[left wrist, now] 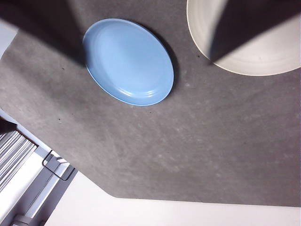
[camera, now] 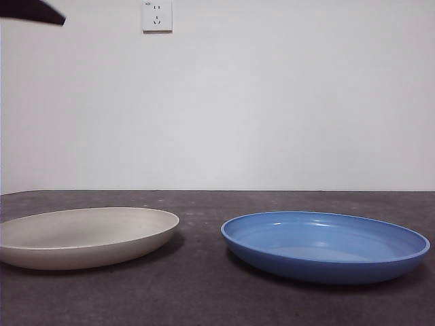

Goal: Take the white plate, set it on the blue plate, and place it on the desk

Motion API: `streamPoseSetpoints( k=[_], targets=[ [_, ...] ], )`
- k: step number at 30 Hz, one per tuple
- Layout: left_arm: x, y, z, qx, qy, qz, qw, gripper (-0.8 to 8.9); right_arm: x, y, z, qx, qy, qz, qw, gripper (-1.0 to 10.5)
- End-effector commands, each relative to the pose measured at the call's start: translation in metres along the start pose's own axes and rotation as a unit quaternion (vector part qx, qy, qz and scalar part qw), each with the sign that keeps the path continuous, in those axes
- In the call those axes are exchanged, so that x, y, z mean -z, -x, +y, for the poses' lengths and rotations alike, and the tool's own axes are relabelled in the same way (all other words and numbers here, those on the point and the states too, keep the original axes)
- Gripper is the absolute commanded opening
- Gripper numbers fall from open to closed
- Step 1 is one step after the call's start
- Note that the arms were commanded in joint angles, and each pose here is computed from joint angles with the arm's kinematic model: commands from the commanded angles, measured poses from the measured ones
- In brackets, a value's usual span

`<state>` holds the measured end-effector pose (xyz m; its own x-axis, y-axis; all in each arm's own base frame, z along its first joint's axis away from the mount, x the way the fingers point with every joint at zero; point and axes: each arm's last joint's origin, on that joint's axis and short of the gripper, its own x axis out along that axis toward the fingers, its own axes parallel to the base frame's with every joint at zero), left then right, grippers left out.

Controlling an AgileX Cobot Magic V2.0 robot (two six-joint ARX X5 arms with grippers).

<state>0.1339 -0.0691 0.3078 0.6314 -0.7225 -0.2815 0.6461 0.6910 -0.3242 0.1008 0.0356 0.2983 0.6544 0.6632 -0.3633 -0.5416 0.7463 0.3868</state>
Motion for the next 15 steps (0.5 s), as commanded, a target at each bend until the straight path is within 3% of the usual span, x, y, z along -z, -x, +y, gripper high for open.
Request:
streamPoseSetpoints(
  k=[1,9,15],
  targets=[
    [-0.0054,0.0011,-0.0026,0.007,-0.013,-0.011,1.000,6.42,-0.0058,0.0026,0.0032,-0.004,0.015,-0.012,1.000,5.5],
    [-0.0037,0.0010,-0.0022,0.005,0.002,-0.002,1.000,6.44,-0.0085,0.0027,0.0038,-0.007,0.021,-0.025,0.999,5.5],
    [0.0031,0.0018,0.0031,-0.018,0.053,0.041,0.998,6.44,-0.0066,0.0026,0.0036,-0.010,-0.013,-0.015,1.000,5.5]
  ],
)
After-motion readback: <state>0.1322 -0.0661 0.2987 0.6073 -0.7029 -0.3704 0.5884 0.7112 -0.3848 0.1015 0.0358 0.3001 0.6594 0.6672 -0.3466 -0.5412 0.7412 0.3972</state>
